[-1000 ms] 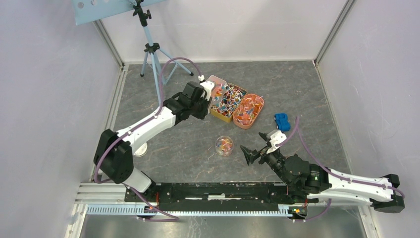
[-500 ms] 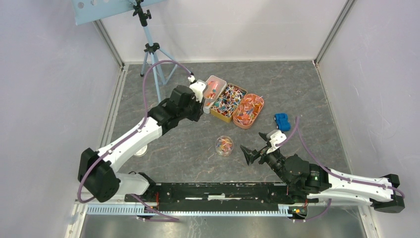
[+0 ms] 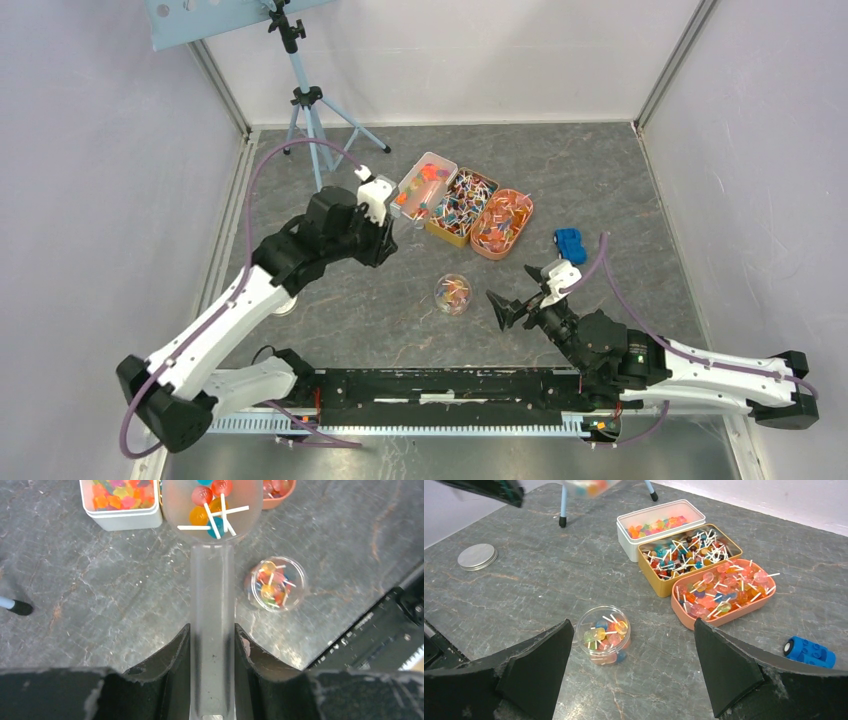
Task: Pack the candies
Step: Scoop the fake candies from the storage box, then place the fake candies in the packing bottle.
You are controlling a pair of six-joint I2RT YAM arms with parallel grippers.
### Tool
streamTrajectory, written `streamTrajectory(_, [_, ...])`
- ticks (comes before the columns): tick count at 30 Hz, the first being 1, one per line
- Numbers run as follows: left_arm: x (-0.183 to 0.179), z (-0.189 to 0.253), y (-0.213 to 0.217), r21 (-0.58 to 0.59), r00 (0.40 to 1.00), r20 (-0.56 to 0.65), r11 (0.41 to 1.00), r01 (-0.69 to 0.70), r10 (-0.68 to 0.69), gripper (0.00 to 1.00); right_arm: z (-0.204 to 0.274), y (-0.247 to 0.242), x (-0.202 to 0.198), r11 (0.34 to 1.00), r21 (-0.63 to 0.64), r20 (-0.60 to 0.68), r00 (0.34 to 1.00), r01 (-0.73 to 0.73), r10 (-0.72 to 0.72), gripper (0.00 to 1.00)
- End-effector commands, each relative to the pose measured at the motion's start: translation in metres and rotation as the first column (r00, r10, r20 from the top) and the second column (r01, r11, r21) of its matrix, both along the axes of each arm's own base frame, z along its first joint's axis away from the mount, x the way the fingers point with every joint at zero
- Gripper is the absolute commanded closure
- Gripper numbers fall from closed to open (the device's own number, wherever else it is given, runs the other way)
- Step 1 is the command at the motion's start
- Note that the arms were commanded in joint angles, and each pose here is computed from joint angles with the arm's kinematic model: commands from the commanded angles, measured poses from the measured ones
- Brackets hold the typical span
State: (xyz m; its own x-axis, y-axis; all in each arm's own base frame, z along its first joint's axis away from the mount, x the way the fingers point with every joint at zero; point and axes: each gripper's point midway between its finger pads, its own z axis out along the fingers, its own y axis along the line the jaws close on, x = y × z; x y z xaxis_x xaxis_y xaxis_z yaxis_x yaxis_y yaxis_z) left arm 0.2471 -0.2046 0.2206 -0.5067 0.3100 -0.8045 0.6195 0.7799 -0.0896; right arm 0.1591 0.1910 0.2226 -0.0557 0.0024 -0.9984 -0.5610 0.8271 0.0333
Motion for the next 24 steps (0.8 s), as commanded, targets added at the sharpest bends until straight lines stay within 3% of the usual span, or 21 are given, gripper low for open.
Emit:
streamTrajectory(1, [-0.04, 0.019, 0.006, -0.083, 0.997, -0.067, 0.996, 0.027, -0.033, 0.98, 0.015, -0.01, 0.004, 0.998, 0.036, 0.014, 0.999, 0.052, -0.053, 0.02])
streamTrajectory(13, [-0.094, 0.043, 0.024, -0.165, 0.987, -0.141, 0.985, 0.05, -0.073, 0.98, 0.026, -0.018, 0.006, 0.996, 0.051, 0.018, 0.997, 0.075, -0.076, 0.02])
streamTrajectory(24, [-0.118, 0.02, 0.028, -0.16, 0.965, -0.243, 0.985, 0.058, -0.096, 0.98, 0.022, -0.016, 0.007, 0.996, 0.044, 0.019, 0.997, 0.078, -0.079, 0.02])
